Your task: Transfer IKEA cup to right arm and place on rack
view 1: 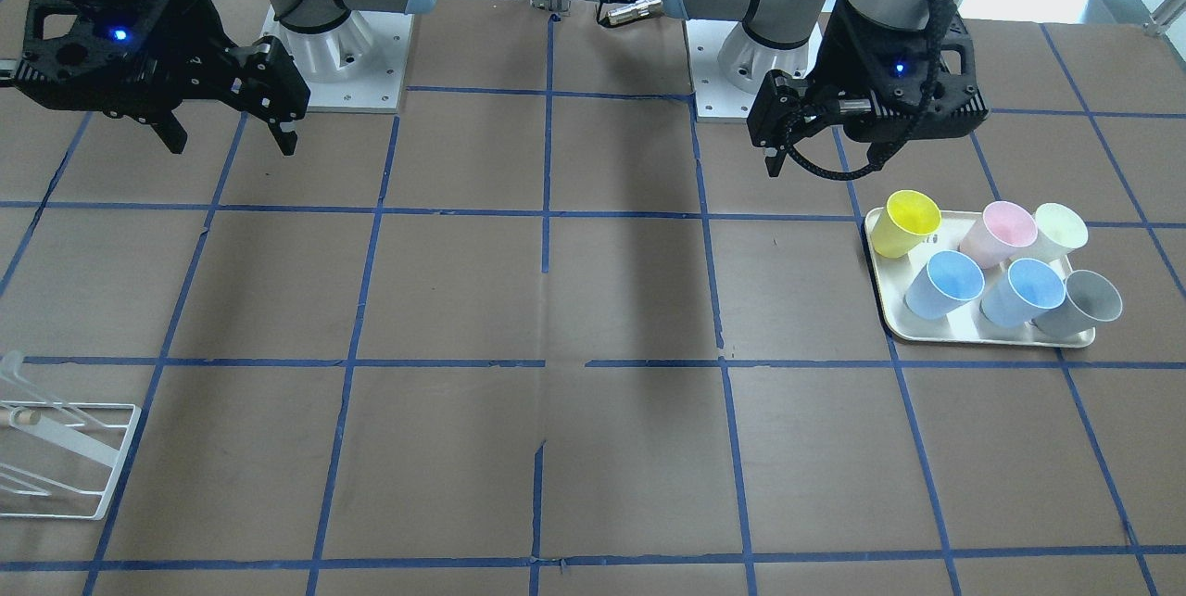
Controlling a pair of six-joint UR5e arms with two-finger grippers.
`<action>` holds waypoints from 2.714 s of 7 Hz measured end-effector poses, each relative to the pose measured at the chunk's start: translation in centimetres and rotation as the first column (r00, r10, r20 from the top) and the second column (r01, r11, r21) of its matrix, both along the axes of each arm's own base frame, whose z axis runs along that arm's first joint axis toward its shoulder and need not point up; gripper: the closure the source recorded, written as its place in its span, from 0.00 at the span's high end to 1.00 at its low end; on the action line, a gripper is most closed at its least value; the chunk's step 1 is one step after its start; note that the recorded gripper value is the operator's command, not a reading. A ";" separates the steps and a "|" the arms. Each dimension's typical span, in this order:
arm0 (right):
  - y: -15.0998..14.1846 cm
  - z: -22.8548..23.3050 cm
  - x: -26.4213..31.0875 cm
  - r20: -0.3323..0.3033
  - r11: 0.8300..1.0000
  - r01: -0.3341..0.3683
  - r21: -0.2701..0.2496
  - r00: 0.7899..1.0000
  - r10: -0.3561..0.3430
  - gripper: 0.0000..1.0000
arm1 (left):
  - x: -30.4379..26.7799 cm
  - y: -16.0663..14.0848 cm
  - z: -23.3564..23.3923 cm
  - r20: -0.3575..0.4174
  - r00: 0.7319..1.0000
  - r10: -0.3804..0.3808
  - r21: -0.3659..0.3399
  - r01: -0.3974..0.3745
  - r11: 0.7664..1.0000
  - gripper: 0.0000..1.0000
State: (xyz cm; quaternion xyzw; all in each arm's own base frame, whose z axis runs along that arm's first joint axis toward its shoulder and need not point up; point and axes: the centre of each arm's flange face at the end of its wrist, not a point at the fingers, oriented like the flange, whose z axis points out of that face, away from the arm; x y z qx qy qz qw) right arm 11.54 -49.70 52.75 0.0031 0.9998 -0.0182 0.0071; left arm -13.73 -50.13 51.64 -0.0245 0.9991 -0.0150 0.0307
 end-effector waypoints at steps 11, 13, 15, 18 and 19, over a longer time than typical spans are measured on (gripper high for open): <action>0.2 0.4 0.0 -0.002 1.000 -0.008 -0.005 1.000 0.008 1.00 | 35.4 2.4 -7.0 -0.088 0.996 -0.026 0.072 0.032 0.997 1.00; 0.6 0.7 0.0 -0.004 1.000 -0.007 0.019 1.000 0.007 1.00 | 43.8 2.9 -11.6 -0.049 0.992 -0.118 0.032 0.119 0.992 1.00; 1.4 1.1 0.0 -0.007 0.999 -0.004 0.033 1.000 0.004 1.00 | 49.7 2.5 -16.6 0.002 0.982 -0.189 -0.001 0.189 0.982 1.00; 1.6 1.6 0.1 0.000 1.000 0.003 0.029 1.000 -0.003 1.00 | 55.0 1.8 -23.5 -0.019 0.972 -0.235 -0.034 0.234 0.972 1.00; 1.6 1.7 0.1 0.001 1.000 0.002 0.026 1.000 -0.002 1.00 | 55.8 1.9 -25.0 -0.039 0.969 -0.242 -0.037 0.241 0.970 1.00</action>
